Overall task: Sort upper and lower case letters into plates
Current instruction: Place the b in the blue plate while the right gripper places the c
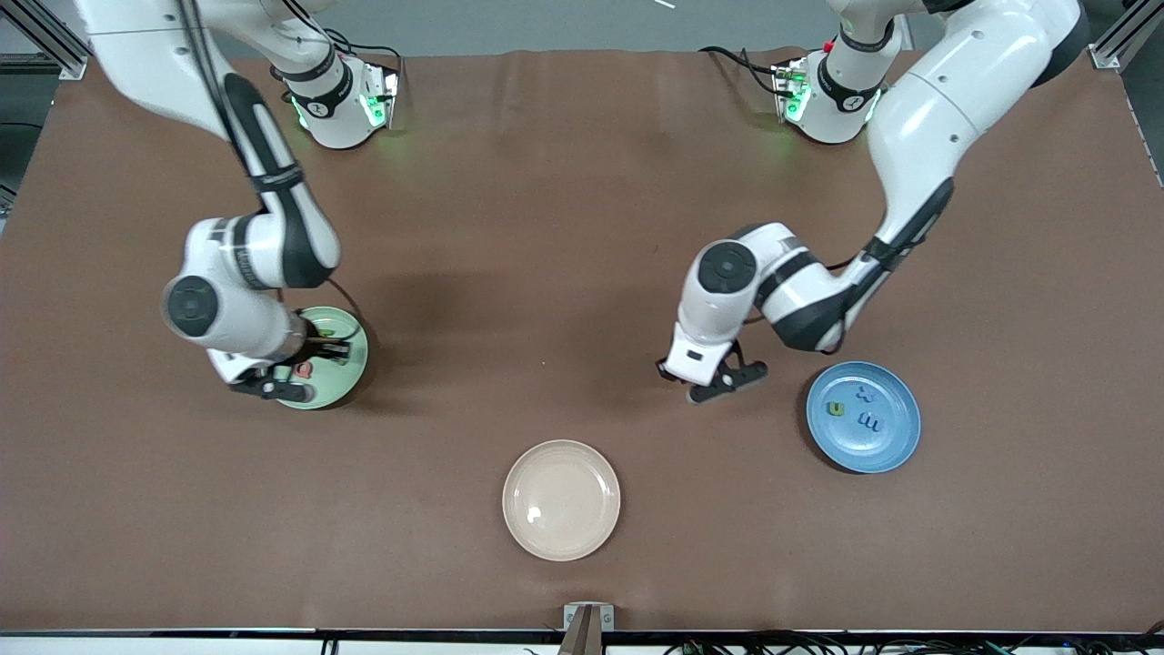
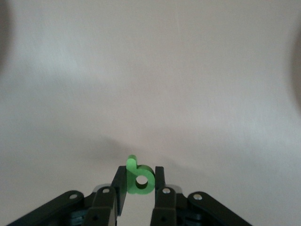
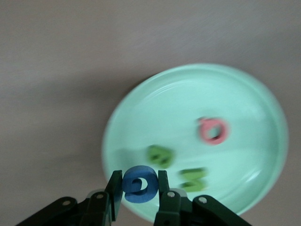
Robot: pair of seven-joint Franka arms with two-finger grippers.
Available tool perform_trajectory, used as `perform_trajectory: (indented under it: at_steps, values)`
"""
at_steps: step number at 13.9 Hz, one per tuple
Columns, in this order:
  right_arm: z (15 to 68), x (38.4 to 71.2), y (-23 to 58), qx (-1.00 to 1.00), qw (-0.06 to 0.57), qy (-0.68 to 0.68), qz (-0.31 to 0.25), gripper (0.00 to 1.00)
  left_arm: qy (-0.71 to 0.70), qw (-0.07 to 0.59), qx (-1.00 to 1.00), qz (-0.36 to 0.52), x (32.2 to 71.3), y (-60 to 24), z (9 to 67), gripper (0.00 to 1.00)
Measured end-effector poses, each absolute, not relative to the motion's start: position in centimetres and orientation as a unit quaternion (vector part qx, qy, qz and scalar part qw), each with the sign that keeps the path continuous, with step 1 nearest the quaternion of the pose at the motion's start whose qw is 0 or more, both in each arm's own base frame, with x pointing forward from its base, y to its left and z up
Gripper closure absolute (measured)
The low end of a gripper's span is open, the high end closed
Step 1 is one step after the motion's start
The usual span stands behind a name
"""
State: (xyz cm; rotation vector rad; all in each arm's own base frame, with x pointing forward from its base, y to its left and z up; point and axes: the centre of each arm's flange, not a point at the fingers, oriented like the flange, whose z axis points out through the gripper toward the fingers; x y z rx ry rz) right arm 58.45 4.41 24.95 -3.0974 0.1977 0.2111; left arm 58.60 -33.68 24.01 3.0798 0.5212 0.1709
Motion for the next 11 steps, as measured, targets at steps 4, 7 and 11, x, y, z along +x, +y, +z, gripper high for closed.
perform_trajectory:
  at_steps: [4,7,11]
  values:
    - [24.3,58.8,-2.6,-0.998,0.023,0.027,0.05,0.66,0.119,-0.023,0.991,0.048,62.6,-26.9,25.0,0.73]
    - [22.4,59.2,-1.3,-0.999,0.02,0.013,0.04,0.66,0.095,-0.03,0.994,0.043,64.8,-21.2,25.1,0.73]
    - [19.7,59.1,0.4,-0.999,0.016,0.0,0.044,0.66,0.07,-0.044,0.996,0.028,65.9,-16.1,24.8,0.73]
